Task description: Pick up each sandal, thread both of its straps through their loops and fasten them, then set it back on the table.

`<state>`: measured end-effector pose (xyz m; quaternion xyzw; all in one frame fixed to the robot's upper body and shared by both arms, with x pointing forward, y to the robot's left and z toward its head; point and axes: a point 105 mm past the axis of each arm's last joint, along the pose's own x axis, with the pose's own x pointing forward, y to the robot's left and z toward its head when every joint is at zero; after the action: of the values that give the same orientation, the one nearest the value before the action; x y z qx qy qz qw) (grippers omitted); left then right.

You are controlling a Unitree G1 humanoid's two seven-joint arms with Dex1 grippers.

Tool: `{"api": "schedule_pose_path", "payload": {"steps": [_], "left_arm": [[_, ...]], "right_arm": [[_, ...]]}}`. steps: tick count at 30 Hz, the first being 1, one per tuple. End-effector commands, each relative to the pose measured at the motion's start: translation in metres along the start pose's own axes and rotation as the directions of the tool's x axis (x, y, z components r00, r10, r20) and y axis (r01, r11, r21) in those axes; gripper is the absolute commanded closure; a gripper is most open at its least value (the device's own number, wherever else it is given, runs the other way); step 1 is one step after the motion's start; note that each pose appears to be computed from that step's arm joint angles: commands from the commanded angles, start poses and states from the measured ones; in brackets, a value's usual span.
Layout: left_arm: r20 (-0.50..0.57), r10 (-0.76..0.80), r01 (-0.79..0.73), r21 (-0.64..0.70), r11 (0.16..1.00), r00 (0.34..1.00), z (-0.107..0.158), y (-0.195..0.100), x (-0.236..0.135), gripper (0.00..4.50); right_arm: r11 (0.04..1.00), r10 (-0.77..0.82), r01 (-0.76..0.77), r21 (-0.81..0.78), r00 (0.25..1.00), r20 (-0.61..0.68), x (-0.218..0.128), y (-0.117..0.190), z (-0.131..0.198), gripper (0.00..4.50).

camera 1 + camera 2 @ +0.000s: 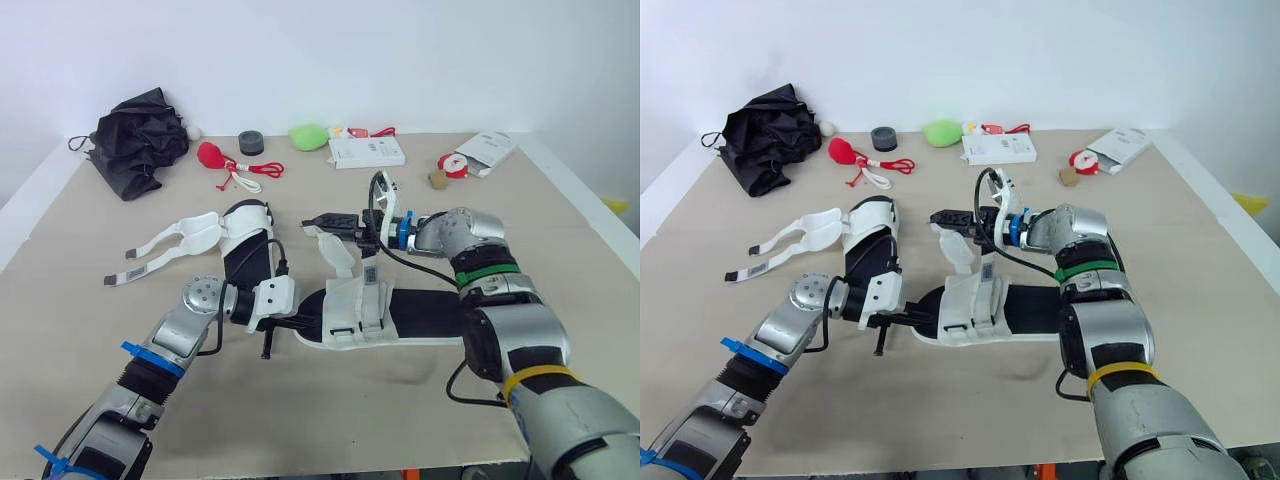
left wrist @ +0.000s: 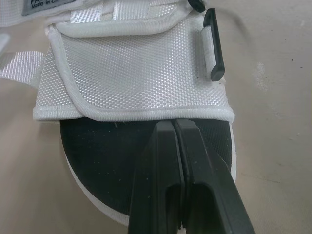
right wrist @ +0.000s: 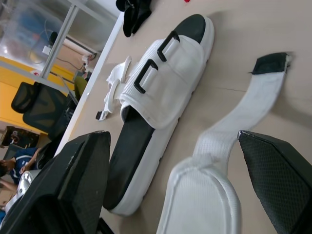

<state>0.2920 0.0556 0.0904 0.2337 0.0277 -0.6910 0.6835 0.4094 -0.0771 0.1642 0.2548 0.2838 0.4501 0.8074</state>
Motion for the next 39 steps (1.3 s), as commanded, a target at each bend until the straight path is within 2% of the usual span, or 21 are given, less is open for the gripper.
{"api": "schedule_pose_path", "payload": {"steps": [1, 9, 20, 26, 34, 37, 38, 39], "left_arm": [[-0.139, -0.045, 0.027, -0.128, 0.991, 0.989, -0.041, -0.019, -0.005, 4.50], [-0.136, -0.043, 0.026, -0.128, 0.991, 0.990, -0.042, -0.021, -0.005, 4.50], [-0.134, -0.046, 0.029, -0.128, 0.991, 0.990, -0.042, -0.023, -0.004, 4.50], [-0.135, -0.043, 0.025, -0.130, 0.991, 0.990, -0.043, -0.024, -0.004, 4.50], [-0.134, -0.040, 0.022, -0.135, 0.991, 0.990, -0.043, -0.026, -0.003, 4.50], [-0.131, -0.036, 0.017, -0.136, 0.991, 0.991, -0.042, -0.026, -0.003, 4.50], [-0.132, -0.035, 0.017, -0.136, 0.991, 0.991, -0.042, -0.026, -0.003, 4.50], [-0.131, -0.035, 0.017, -0.136, 0.991, 0.991, -0.042, -0.026, -0.003, 4.50]], "right_arm": [[0.997, -0.008, 0.008, -0.077, 1.000, 0.007, -0.007, 0.002, 0.012, 0.02], [0.996, -0.007, 0.000, -0.090, 0.997, -0.077, -0.014, -0.009, -0.004, 0.02], [0.994, 0.061, -0.070, -0.079, 0.993, -0.105, 0.016, 0.002, -0.017, 0.02], [0.995, 0.043, -0.045, -0.093, 0.999, -0.014, 0.028, 0.004, -0.005, 0.02], [0.995, 0.041, -0.033, -0.099, 0.996, 0.082, 0.027, 0.009, 0.015, 0.02], [0.993, 0.065, -0.058, -0.103, 0.995, 0.070, 0.028, 0.011, 0.013, 0.74], [0.992, 0.075, -0.068, -0.107, 0.995, 0.068, 0.028, 0.012, 0.013, 1.44], [0.991, 0.086, -0.078, -0.108, 0.994, 0.074, 0.028, 0.014, 0.014, 1.59]]}}
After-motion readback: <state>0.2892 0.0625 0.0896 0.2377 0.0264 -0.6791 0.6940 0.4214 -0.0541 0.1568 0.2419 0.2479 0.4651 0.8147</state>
